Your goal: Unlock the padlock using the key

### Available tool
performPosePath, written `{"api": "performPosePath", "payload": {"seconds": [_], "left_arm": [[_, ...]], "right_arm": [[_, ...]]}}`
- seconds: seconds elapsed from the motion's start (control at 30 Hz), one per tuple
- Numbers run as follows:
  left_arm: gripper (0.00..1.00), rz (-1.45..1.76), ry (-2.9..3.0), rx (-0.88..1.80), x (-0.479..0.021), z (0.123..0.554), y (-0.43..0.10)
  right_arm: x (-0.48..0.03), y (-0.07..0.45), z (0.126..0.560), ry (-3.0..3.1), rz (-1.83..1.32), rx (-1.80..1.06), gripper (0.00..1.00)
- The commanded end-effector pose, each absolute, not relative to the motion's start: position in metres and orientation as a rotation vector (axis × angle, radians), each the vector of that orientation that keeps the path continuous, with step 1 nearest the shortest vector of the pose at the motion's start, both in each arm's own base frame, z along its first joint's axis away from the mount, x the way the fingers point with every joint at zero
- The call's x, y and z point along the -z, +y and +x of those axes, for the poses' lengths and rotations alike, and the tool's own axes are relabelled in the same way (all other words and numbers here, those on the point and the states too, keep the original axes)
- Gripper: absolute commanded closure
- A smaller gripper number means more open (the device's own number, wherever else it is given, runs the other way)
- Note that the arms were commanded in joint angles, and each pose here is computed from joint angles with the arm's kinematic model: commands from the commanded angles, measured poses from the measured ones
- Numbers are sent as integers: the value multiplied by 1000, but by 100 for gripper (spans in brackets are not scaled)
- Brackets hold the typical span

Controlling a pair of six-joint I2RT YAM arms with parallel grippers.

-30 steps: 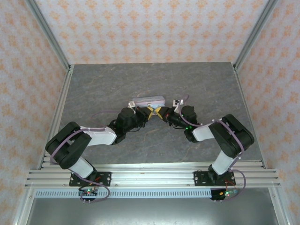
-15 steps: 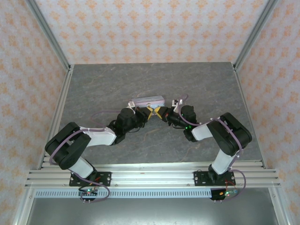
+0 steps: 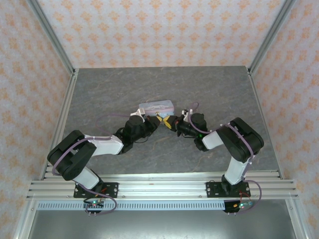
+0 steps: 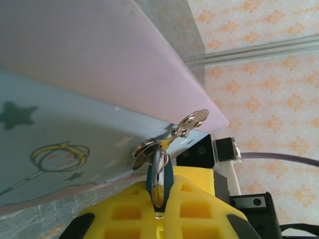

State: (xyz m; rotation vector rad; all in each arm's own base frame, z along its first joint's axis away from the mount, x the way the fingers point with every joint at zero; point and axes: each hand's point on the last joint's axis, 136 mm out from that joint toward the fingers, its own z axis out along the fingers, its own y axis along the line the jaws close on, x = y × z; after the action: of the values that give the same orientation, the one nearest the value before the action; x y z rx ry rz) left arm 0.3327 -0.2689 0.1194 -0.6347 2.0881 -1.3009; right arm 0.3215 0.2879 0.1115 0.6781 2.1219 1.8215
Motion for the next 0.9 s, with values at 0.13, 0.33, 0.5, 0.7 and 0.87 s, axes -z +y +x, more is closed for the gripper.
{"api": "performPosePath", "payload": {"seconds": [0.13,0.33,0.5,0.7,0.87], "left_arm": [[100,-382,2186,1334,-120,302,-294],[100,-510,2206,1339,-108,306,-291],[100,-570,2211,1335,-106,308,-289],[100,-586,2229,1306,-103,310,-288],[100,-597,2240,1298,-99,312,-287]], "right_arm": [[-137,289,342,2013,686,-1840,100],[-124,279,338,2050,701,-1761,58],[-117,268,332,2073,715,-1721,36],[-106,255,314,2154,676,-1647,28],[-101,242,294,2251,600,-1522,28]]}}
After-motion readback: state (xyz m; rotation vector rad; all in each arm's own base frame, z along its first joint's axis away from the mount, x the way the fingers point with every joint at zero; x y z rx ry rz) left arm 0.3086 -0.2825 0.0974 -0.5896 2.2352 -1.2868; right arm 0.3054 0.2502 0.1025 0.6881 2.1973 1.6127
